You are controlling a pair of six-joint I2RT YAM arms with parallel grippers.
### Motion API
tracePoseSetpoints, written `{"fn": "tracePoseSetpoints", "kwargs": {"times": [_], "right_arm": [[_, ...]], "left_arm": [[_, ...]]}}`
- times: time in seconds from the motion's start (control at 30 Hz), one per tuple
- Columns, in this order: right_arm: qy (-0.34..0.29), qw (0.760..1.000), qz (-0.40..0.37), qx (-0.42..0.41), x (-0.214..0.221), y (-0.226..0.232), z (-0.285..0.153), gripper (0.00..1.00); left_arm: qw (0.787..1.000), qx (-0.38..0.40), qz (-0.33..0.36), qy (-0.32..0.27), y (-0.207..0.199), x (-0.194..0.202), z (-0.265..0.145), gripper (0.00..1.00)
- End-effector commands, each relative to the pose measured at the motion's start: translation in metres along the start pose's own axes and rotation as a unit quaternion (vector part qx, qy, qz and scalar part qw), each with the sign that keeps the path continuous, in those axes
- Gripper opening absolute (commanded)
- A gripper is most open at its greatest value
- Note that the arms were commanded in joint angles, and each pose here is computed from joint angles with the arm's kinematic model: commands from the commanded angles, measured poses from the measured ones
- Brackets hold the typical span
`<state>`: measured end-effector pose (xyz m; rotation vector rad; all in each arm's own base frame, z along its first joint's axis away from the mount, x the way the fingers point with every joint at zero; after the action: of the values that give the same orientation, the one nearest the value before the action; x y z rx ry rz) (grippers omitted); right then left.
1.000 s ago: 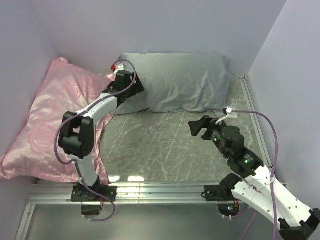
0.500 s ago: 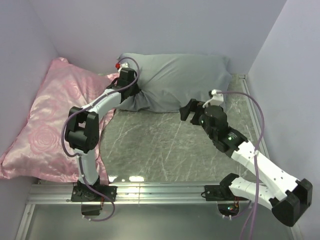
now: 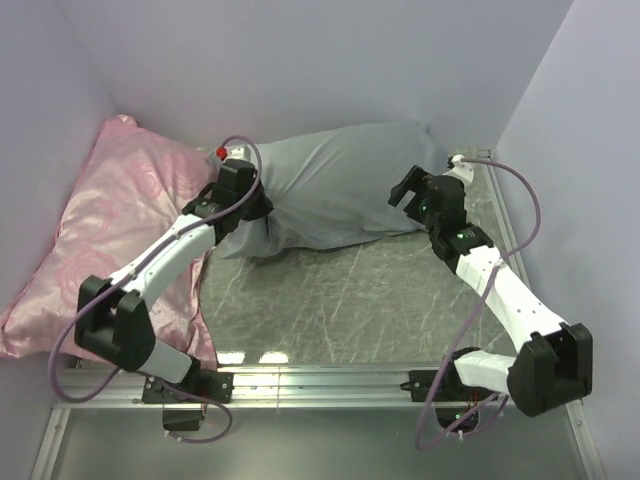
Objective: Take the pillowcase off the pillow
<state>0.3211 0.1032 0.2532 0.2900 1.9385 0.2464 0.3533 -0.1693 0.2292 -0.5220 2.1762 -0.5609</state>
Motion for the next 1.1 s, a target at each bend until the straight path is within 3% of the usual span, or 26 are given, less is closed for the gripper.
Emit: {"fn": "tracePoseSetpoints", "kwargs": {"times": [0.0,0.5,0.6,0.63,0.73,0.93,1.07], "right_arm": [[-0.018,0.999,0.028,-0.014,-0.010,-0.006,0.018,1.00],[0.054,0.997,0.009,0.047,0.022,-0.007,0.107,0.96],[0.045,0.998,0.009,0.050,0.020,-0.010,0.104,0.71],[0.041,0.998,0.010,0.051,0.018,-0.009,0.102,0.40],[0.040,0.998,0.005,0.057,0.009,-0.009,0.095,0.00],[0.010,0.999,0.017,0.034,-0.008,-0.009,0.051,0.00],[-0.021,0.998,0.046,-0.038,-0.010,0.005,0.006,0.00]], "left_arm": [[1.000,0.025,-0.011,-0.014,-0.004,-0.004,-0.027,0.00],[0.999,0.037,-0.006,0.014,0.017,0.020,-0.061,0.00],[0.999,0.042,-0.003,0.011,0.011,0.015,-0.063,0.00],[0.999,0.045,0.001,0.009,0.007,0.011,-0.063,0.00],[0.999,0.047,0.008,0.003,-0.002,0.001,-0.062,0.00],[0.997,0.036,0.044,-0.049,-0.037,-0.048,-0.063,0.00],[0.994,-0.018,0.070,-0.079,-0.052,-0.087,-0.054,0.00]]}}
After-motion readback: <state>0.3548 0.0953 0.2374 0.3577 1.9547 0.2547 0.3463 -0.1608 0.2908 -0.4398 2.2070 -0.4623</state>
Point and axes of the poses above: each gripper's point midway between its finger pads, its own z axis out along the fingers, its own y axis along the line the jaws close on, x = y × z, the point moved 6 cm from there along -z, back along the fingers, and after that the axes turned 10 degrees about -z, right-handed, at the moved point
